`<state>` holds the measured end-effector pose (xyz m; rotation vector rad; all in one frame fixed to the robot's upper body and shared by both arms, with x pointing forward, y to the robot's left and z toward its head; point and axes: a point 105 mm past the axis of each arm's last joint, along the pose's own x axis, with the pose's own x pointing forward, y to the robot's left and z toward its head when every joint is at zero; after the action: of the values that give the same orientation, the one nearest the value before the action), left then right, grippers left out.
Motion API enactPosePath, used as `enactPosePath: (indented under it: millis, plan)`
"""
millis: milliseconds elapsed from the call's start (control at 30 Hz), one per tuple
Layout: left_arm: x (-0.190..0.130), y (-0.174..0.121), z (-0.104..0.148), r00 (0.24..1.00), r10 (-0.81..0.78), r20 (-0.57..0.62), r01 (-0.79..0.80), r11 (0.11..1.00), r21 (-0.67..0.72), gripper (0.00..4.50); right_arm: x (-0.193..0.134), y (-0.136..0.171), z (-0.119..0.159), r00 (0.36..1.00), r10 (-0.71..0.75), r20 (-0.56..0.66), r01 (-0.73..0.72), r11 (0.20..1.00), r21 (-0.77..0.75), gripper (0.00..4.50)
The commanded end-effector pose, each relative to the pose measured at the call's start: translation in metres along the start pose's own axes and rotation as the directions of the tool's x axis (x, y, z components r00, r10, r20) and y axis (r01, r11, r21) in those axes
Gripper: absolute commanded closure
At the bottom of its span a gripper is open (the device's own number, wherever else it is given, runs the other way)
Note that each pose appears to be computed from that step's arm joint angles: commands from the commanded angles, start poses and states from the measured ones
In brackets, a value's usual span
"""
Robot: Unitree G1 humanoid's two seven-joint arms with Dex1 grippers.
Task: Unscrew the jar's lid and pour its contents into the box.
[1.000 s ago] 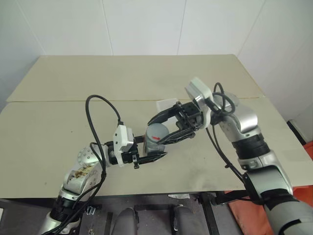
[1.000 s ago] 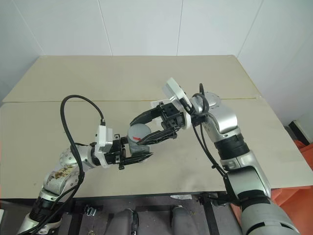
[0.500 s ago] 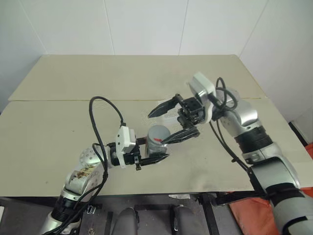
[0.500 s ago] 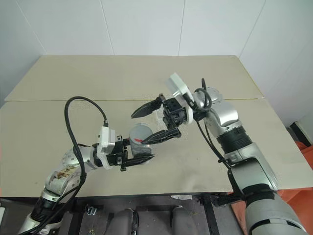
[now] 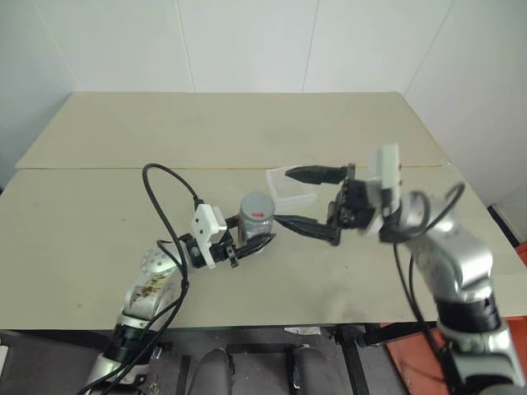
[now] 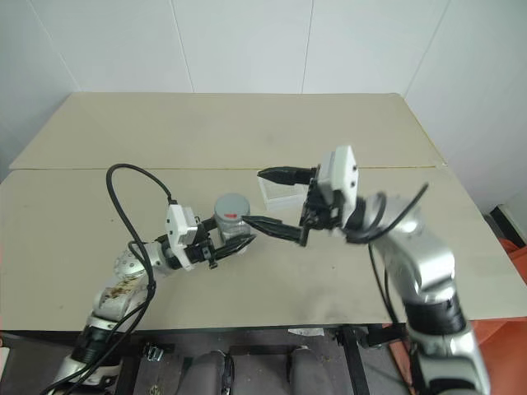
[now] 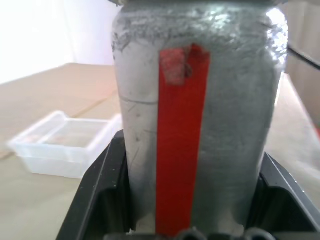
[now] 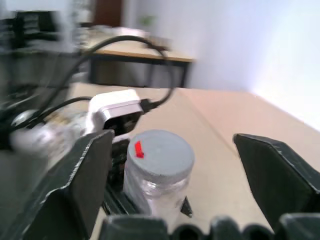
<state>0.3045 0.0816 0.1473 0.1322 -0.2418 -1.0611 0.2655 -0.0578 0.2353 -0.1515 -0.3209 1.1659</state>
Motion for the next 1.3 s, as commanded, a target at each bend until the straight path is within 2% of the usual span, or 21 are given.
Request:
enactPosePath:
  millis: [33,167,233,333,500,733,900,1000,1133,1300]
  plan:
    - [0.005,0.008,0.01,0.999,0.035,0.04,-0.037,0.998,0.049,2.26,0.008,0.005,0.009,0.988,-0.152,0.001,0.152,0.987,-0.045,0.0]
    - [0.012,0.016,0.01,0.994,0.089,0.055,-0.092,0.995,0.046,2.26,0.021,0.0,-0.001,0.956,-0.295,-0.007,0.294,0.954,-0.056,0.0]
    - [0.014,0.016,0.011,0.994,0.093,0.06,-0.095,0.994,0.047,2.26,0.024,-0.001,-0.001,0.949,-0.314,0.003,0.314,0.948,-0.046,0.0]
    - [0.015,0.016,0.011,0.993,0.094,0.065,-0.097,0.994,0.055,2.26,0.028,-0.001,-0.006,0.952,-0.304,-0.017,0.302,0.949,-0.094,0.0]
    - [0.016,0.014,0.013,0.993,0.088,0.076,-0.092,0.994,0.056,2.26,0.031,-0.004,-0.011,0.949,-0.315,-0.018,0.313,0.946,-0.085,0.0]
    - [0.014,0.011,0.015,0.993,0.088,0.081,-0.093,0.994,0.057,2.26,0.037,-0.003,-0.01,0.958,-0.287,0.013,0.287,0.958,0.006,0.0]
    - [0.011,0.011,0.012,0.994,0.085,0.071,-0.089,0.994,0.059,2.26,0.038,-0.001,-0.009,0.964,-0.266,0.022,0.265,0.964,0.011,0.0]
    - [0.01,0.012,0.012,0.994,0.088,0.067,-0.092,0.994,0.06,2.26,0.038,0.0,-0.009,0.966,-0.257,0.032,0.256,0.966,0.019,0.56]
    - [0.009,0.012,0.011,0.994,0.089,0.059,-0.092,0.994,0.064,2.26,0.04,0.002,-0.01,0.97,-0.243,0.028,0.243,0.97,0.009,1.8]
    - [0.009,0.011,0.014,0.994,0.081,0.072,-0.086,0.995,0.06,2.26,0.041,0.004,-0.011,0.977,-0.214,0.02,0.214,0.977,0.001,1.83]
